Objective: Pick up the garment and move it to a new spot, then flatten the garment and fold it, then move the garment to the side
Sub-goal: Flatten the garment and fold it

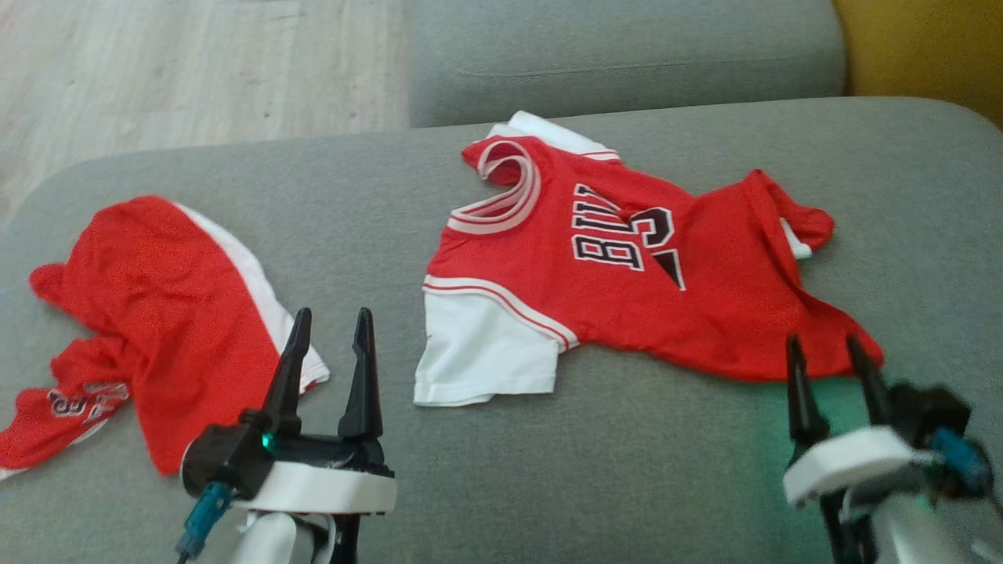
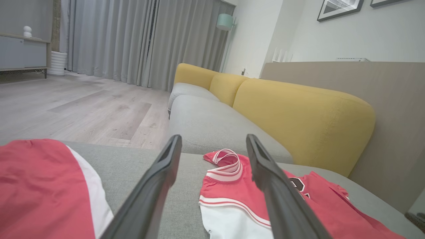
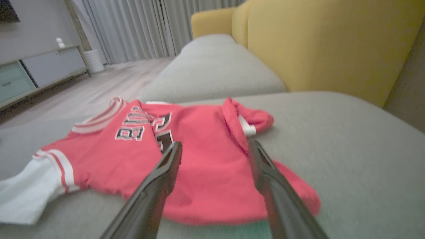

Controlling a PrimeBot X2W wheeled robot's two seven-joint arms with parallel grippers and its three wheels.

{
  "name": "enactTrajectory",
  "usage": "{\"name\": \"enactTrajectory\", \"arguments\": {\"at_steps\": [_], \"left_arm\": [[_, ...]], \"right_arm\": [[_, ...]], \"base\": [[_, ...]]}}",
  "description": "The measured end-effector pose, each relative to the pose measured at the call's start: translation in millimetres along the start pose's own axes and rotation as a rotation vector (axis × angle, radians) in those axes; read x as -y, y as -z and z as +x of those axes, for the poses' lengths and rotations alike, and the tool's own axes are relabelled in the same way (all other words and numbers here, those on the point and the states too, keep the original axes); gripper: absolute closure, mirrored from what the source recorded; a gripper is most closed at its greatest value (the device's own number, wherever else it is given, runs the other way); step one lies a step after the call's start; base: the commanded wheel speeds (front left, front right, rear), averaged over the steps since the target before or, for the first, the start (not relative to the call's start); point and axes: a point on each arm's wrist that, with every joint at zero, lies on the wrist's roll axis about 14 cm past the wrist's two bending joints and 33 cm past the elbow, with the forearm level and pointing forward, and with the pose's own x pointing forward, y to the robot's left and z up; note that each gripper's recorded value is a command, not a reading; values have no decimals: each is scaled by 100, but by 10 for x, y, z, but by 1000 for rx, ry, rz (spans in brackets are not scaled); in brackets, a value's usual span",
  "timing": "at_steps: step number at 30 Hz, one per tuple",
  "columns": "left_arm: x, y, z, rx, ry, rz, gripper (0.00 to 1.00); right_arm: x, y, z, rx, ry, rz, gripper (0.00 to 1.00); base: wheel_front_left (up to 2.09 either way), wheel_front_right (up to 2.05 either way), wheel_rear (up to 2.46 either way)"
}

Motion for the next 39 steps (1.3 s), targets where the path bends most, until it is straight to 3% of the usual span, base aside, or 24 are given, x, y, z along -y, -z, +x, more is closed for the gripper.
{"name": "enactTrajectory", "arguments": {"at_steps": [3, 11, 17, 32, 39], "left_arm": [[65, 46, 32, -13, 22, -3, 0], [190, 294, 80, -86, 69, -7, 0], [293, 855, -79, -272, 107, 4, 0], [-22, 1476, -48, -551, -14, 112, 0], [2, 1740, -51, -680, 22, 130, 0]], "right_arm": [[65, 190, -192, -50, 52, 14, 0], [167, 41, -207, 3, 94, 24, 0], [208, -36, -173, 27, 106, 36, 0], [244, 36, -124, 5, 118, 51, 0], [299, 46, -90, 4, 134, 62, 0]], "base": [[0, 0, 0], [0, 0, 0], [0, 0, 0], [0, 0, 0], [0, 0, 0]]}}
